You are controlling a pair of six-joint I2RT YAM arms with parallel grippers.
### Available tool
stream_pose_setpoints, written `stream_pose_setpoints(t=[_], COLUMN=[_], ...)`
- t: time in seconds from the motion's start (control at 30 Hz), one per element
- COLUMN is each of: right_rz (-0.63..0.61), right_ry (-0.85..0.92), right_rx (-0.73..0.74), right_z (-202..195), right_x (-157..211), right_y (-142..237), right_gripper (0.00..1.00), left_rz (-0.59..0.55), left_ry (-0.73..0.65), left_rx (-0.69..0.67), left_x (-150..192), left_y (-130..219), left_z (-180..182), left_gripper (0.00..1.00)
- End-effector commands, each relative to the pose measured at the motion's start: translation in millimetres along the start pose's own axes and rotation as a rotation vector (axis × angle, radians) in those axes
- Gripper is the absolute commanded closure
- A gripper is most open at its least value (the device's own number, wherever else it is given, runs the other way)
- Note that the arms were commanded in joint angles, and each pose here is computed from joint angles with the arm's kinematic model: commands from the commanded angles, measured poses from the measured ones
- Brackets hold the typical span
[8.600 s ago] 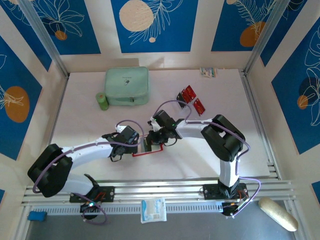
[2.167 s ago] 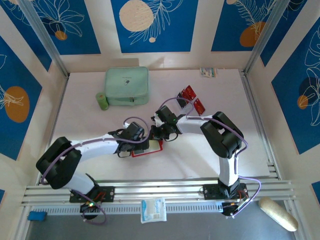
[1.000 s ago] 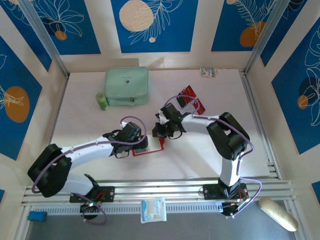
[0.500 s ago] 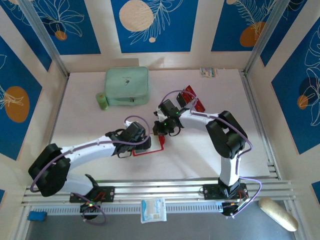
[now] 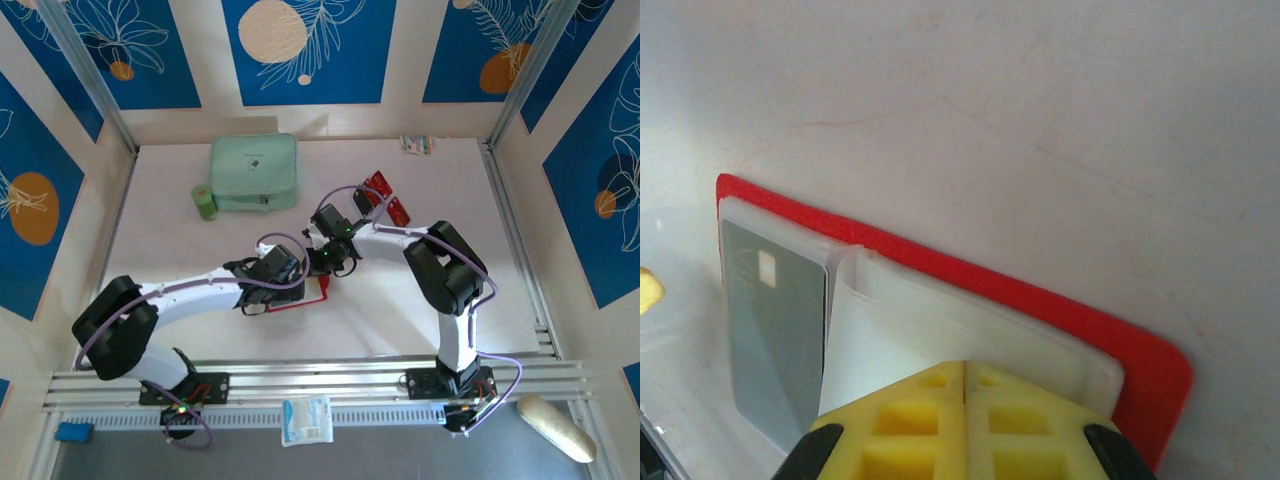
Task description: Put the credit cards into the card holder
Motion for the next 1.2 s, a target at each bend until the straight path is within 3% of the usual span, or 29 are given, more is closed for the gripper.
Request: stream_pose_setpoints(t=[0.0, 0.43, 0.97, 1.03, 1.17], right_rz=[0.04, 0.041, 0.002, -0.021, -0.056], right_ry=[-0.027, -0.049, -0.063, -0.066, -0.088], right_rx=[-0.028, -0.037, -0.066, -0.072, -0.077], right_z=[-0.2, -1.7, 0.5, 1.2, -0.2], right_x=[5.6, 9.1, 0.7, -1.6, -1.2], right_y=[-11.1, -14.5, 1.0, 9.4, 21.5], right_gripper=[1.0, 1.0, 1.0, 0.94, 0.72], left_rz=[-0.023, -0.059, -0.009, -0.01, -0.017], left_ry=[-0.022, -0.014, -0.037, -0.033, -0.024], left_rx=[-0.01, 0.058, -0.072, -0.078, -0.085], left_x=[-4.0, -7.5, 11.0, 12.4, 13.9], left_y=[2.4, 5.6, -14.0, -13.1, -11.4], left_z=[-5.0, -13.1, 6.8, 9.3, 13.0], left_gripper=[0.0, 0.0, 0.0, 0.0, 0.0])
Point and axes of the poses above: each hand's point on the last joint's axis, 136 mm out from that joint toward the fingers, its own y axis back along the fingers, its own z axis along the line the jaws close on, x = y × z, the point moved 9 cm from there along y, back along the fingers, and after that the axes turned 7 degrees about y, right-handed, at the moved point
